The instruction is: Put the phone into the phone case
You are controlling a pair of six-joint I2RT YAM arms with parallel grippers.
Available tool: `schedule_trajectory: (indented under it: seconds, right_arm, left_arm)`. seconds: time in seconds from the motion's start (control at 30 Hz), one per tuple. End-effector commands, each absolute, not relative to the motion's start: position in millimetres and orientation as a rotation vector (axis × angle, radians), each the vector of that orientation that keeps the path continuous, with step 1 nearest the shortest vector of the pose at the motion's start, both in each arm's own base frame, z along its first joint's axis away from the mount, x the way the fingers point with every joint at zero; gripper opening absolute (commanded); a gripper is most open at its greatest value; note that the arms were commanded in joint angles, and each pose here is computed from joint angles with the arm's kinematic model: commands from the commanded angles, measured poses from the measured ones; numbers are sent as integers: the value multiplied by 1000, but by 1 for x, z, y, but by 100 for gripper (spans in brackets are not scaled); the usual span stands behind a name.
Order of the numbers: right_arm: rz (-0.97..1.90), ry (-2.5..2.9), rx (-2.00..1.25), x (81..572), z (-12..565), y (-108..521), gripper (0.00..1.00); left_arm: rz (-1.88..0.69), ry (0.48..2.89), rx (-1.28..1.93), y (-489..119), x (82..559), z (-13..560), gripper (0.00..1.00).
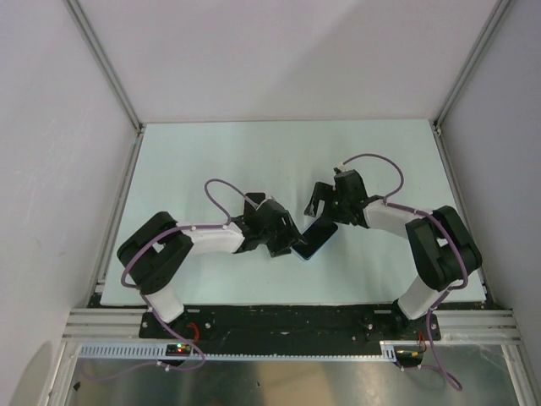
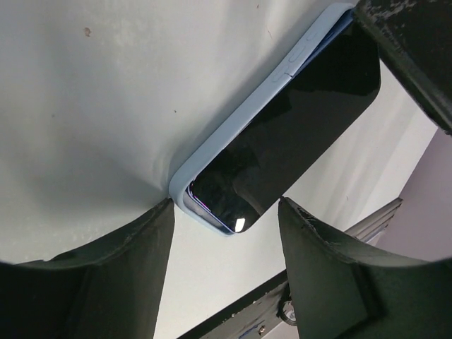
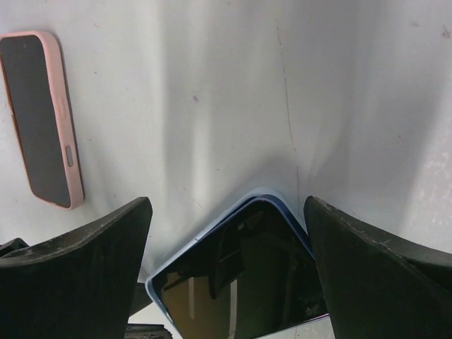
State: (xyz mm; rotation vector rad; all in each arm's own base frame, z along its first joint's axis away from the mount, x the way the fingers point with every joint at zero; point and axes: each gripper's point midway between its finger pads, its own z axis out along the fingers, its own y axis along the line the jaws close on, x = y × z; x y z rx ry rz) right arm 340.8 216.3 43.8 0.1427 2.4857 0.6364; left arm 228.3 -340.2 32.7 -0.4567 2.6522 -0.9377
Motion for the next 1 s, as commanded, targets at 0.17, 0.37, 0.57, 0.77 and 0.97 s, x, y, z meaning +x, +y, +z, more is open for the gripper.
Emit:
schedule_trajectory:
  seconds: [0.17,0.37,0.57,0.77,0.97]
  right_arm:
    - [753,2475,147,314,44,233,94]
    - [724,2505,206,291,44,235,94]
    - [642,2558,262,259,38,238,94]
    - [537,2554,309,249,34,227,95]
    - [532,2541,338,258,39,212,94]
  left_arm:
    - [-804,2643,-352,-342,249,35,66]
    - [-756,2638,-320,-331,268,35,66]
    - [-693,2631,-257,-312,291,41,66]
    - [-637,2641,-137,-299,296,46,67]
    - [-625,2615,-69,-288,288,62,67]
